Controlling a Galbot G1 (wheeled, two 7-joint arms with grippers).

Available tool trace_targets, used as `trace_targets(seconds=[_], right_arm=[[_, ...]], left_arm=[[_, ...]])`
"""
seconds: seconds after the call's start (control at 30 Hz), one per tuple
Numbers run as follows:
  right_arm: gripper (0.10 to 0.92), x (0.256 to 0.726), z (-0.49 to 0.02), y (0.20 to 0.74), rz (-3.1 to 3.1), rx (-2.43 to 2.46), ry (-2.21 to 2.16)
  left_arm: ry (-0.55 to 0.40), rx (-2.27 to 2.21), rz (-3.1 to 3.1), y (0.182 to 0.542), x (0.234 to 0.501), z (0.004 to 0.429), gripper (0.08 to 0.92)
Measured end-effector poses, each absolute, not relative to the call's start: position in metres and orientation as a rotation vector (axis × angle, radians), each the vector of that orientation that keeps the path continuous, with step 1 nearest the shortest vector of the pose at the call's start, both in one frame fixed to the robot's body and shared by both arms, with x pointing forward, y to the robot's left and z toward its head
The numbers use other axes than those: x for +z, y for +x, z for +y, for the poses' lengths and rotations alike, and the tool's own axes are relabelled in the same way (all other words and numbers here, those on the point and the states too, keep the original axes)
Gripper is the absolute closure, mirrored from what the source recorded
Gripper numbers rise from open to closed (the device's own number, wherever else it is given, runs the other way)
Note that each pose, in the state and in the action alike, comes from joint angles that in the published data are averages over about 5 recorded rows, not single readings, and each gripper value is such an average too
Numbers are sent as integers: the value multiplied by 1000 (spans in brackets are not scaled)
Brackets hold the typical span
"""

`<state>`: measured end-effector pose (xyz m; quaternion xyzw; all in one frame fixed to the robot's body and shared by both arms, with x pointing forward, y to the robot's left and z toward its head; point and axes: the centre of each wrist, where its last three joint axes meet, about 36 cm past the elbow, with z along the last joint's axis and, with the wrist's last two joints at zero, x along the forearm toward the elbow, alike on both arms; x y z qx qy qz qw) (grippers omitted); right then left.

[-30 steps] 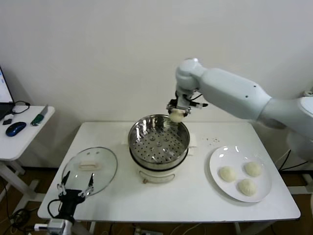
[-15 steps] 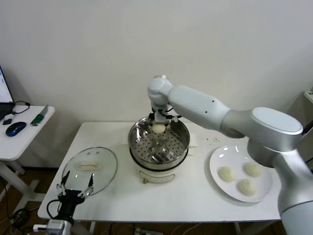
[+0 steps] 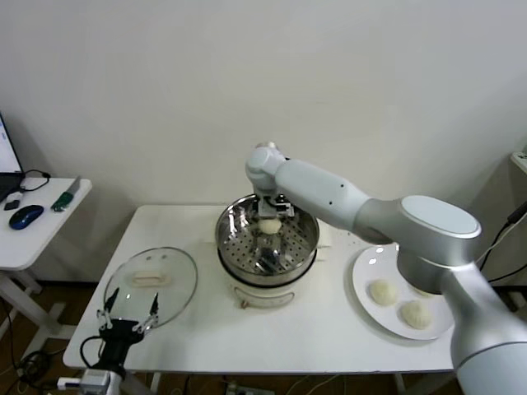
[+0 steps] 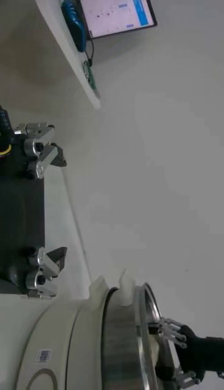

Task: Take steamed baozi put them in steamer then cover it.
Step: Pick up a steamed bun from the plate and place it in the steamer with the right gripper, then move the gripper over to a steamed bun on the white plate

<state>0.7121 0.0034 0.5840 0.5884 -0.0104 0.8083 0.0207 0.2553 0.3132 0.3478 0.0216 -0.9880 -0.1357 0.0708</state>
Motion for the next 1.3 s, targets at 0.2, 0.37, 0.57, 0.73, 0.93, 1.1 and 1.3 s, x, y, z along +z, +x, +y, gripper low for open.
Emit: trace_targets(seconds=[0.2,0.37,0.57,0.73,0.93,1.1,1.3], right_arm=[[199,598,-2,714,-53,2507,1822],[200,623,-16,715,-119,2499,1817],[200,661,-55,715,-345,2438,1792],[200,683,-115,710,-691,2279,1724],[200,683,-200,697,-1103,1918,1606],[200,666,-272,683,-1303,1625,1488],[200,622,-337,661,-1380,1379,1386]], left_arm=[[71,-410,-2967,253,348,313,177],[73,-412,-2968,252,349,313,177],[69,-413,-2975,252,352,312,177],[58,-406,-2981,251,355,308,177],[43,-401,-2984,249,358,305,177],[35,-398,-2985,247,359,303,177],[33,-400,-2985,244,360,302,177]])
